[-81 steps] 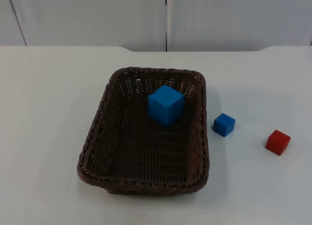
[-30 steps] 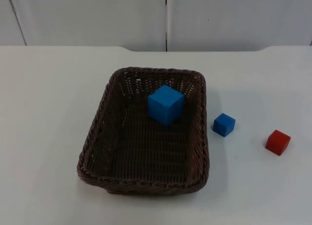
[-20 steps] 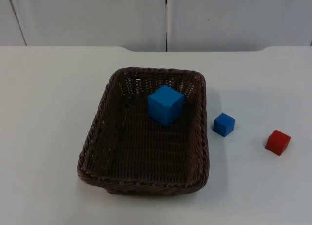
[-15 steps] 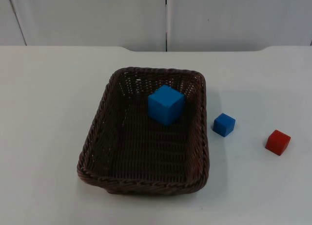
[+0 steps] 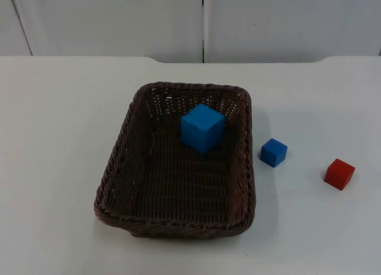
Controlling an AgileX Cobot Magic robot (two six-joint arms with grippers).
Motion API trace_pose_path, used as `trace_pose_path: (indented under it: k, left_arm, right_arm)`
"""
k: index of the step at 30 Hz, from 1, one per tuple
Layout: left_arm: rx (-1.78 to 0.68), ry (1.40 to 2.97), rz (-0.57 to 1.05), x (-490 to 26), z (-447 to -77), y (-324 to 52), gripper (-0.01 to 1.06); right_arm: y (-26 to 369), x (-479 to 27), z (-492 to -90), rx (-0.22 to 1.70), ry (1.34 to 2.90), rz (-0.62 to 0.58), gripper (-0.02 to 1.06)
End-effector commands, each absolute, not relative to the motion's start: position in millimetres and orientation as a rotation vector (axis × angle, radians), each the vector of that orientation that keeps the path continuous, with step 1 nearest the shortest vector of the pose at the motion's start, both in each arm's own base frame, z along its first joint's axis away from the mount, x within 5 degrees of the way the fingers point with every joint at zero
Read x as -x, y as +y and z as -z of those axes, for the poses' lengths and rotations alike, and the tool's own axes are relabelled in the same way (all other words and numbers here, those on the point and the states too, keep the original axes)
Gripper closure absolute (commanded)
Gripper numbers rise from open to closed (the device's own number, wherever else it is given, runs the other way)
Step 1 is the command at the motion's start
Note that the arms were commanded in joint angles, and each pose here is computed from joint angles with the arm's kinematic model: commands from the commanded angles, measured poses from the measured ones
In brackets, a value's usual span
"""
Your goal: Pick up the basket with the left hand and place the largest block into the basket with the right hand.
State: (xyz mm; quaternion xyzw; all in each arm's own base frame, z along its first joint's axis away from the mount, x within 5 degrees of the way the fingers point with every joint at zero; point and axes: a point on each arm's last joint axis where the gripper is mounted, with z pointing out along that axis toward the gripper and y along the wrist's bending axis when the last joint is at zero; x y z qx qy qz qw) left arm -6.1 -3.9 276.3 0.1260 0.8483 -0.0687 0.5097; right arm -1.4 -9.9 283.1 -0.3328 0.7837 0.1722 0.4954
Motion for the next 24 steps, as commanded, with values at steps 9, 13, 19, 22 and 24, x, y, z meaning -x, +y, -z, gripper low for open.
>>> trace_pose_path:
  k: [9, 13, 19, 22, 24]
  left_arm:
    - [-0.3, 2.044, 0.167, 6.1, -275.0, -3.6, 0.0]
    - [-0.3, 2.044, 0.167, 6.1, -275.0, -3.6, 0.0]
    - [-0.3, 2.044, 0.167, 6.1, -275.0, -3.6, 0.0]
    - [-0.3, 2.044, 0.167, 6.1, -275.0, -3.6, 0.0]
    - [-0.3, 2.044, 0.167, 6.1, -275.0, -3.6, 0.0]
  right_arm:
    - [-9.2, 1.1, -280.1, 0.804, 1.91, -0.428, -0.01]
    - [-9.2, 1.1, -280.1, 0.804, 1.91, -0.428, -0.01]
    - [-9.2, 1.1, -280.1, 0.804, 1.91, -0.428, -0.01]
    - [-9.2, 1.1, -280.1, 0.804, 1.91, -0.428, -0.01]
    - [-9.2, 1.1, -280.1, 0.804, 1.91, -0.428, -0.01]
